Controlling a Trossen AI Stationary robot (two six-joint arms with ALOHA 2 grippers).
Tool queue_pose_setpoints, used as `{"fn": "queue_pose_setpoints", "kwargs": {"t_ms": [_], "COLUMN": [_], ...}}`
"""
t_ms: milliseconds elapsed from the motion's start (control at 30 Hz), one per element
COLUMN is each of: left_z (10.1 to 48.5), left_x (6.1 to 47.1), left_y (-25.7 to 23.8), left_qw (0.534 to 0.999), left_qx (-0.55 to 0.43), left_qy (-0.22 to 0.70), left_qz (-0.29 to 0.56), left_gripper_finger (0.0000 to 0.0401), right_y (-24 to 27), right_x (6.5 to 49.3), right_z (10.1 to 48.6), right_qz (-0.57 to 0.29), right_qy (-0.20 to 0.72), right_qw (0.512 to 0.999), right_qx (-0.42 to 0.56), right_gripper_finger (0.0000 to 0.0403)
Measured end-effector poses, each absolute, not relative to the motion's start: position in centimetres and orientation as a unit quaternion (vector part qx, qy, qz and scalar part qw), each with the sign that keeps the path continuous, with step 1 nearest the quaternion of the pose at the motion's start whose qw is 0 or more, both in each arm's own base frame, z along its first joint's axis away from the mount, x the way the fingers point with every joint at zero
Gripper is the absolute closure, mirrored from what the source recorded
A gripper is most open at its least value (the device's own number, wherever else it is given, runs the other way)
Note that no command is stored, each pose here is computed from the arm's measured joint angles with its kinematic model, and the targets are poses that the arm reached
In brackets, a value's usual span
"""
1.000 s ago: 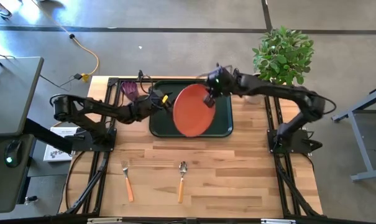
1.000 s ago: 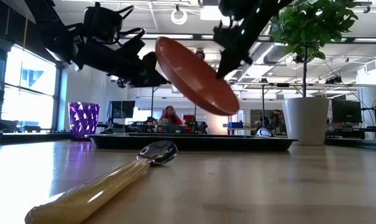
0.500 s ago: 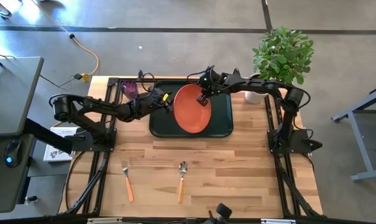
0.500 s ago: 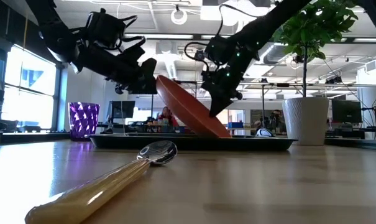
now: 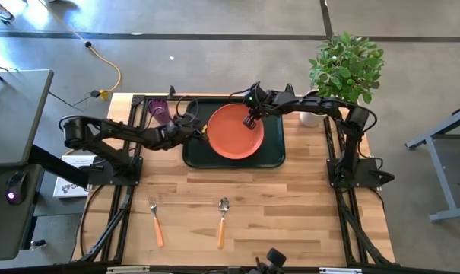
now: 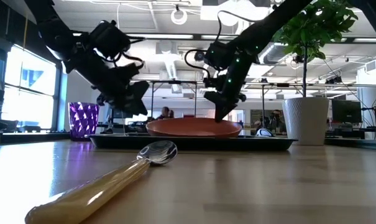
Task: Pick and place plate/cup/fork/spoon on tray
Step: Put the orange spoon on the black serving tray to the left of the orange plate
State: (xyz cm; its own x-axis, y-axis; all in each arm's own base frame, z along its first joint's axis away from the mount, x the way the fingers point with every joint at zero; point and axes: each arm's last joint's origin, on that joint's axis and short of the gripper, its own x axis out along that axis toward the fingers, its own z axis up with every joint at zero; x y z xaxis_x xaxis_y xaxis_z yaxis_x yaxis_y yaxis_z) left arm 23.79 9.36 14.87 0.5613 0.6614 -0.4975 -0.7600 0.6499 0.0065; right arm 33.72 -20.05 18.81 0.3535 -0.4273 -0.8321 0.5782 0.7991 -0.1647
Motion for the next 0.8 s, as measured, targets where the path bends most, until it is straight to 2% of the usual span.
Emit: {"fn": "queue_pose_setpoints", "kwargs": {"t_ms": [133,333,467,600,800], "left_z": [16.6,19.7,20.9,20.6,19.5], "left_x": [23.3,21.8,21.5,21.6,21.1], "left_y": [8.5,6.3,4.6,2.4,-0.6], "left_qw": [0.885,0.891,0.899,0.906,0.908], "left_qx": [-0.099,-0.083,-0.076,-0.072,-0.071], "left_qy": [0.220,0.183,0.148,0.158,0.197], "left_qz": [0.399,0.408,0.404,0.387,0.363], "left_gripper_finger": [0.0238,0.0238,0.0238,0.0238,0.0238], "right_y": [-19.9,-19.1,-17.2,-13.3,-5.5], "right_x": [33.7,34.0,34.7,35.2,33.3], "right_z": [18.7,19.3,20.1,19.9,20.2], "right_qz": [-0.314,-0.405,-0.399,-0.384,-0.314], "right_qy": [0.488,0.489,0.480,0.434,0.252], "right_qw": [0.812,0.772,0.781,0.814,0.915], "right_qx": [0.072,-0.015,-0.029,-0.042,-0.019], "right_gripper_finger": [0.0352,0.0297,0.0272,0.0266,0.0265]}}
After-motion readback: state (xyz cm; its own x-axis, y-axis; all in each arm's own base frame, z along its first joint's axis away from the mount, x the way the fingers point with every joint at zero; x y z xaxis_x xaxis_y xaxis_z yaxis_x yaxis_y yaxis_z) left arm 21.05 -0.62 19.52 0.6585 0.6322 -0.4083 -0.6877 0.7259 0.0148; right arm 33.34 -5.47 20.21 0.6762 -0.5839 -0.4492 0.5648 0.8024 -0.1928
